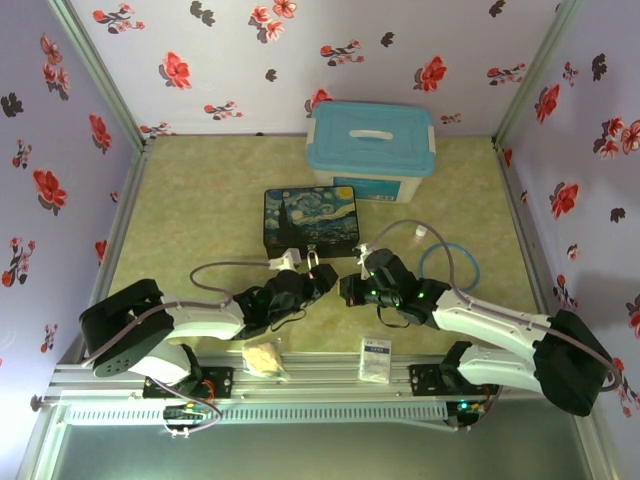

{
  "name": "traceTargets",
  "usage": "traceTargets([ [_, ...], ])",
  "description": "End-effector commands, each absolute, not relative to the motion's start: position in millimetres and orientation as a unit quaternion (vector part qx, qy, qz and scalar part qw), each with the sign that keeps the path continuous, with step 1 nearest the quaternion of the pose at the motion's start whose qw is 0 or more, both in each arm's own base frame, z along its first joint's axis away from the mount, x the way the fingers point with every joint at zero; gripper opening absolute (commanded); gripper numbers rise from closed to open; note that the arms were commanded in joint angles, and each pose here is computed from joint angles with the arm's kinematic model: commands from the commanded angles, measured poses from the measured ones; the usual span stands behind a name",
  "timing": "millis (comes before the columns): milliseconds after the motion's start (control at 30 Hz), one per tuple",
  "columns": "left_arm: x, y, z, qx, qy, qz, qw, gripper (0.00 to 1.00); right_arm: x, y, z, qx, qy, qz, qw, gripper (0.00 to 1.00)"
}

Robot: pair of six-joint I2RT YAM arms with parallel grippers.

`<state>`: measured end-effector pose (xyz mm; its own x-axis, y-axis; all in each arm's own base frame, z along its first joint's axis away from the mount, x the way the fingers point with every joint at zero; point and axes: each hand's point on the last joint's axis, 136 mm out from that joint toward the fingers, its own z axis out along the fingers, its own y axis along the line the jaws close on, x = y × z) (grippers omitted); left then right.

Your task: Unlock the padlock with the key

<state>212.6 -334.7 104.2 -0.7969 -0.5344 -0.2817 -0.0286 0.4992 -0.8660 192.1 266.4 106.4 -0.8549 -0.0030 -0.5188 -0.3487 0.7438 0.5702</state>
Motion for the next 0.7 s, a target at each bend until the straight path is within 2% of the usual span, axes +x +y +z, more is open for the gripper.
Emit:
traceTargets([
  [0, 217, -343, 121, -0.156, 0.816, -0.476, 0.288, 0.65, 189, 263, 103, -0.097, 0.902, 0.344, 0.244, 0.00],
  [100, 219, -346, 119, -0.153, 0.818, -0.476, 0.285, 0.58, 189, 264, 103, -0.096, 0.901, 0.345, 0.246, 0.00],
  [233, 223, -347, 116, -0.152, 0.817, -0.483, 0.277, 0.36, 189, 263, 101, -0.097, 0.902, 0.343, 0.244, 0.00],
  [400, 227, -354, 113, -0.141, 0.823, -0.487, 0.257, 0.39, 188, 262, 99, -0.095, 0.901, 0.346, 0.245, 0.00],
  [533, 226, -362, 114, -0.121, 0.830, -0.482, 0.254, 0.33, 188, 262, 98, -0.095, 0.902, 0.344, 0.244, 0.00],
  [667, 227, -367, 111, -0.115, 0.832, -0.484, 0.244, 0.35, 188, 261, 98, -0.095, 0.902, 0.343, 0.246, 0.00],
])
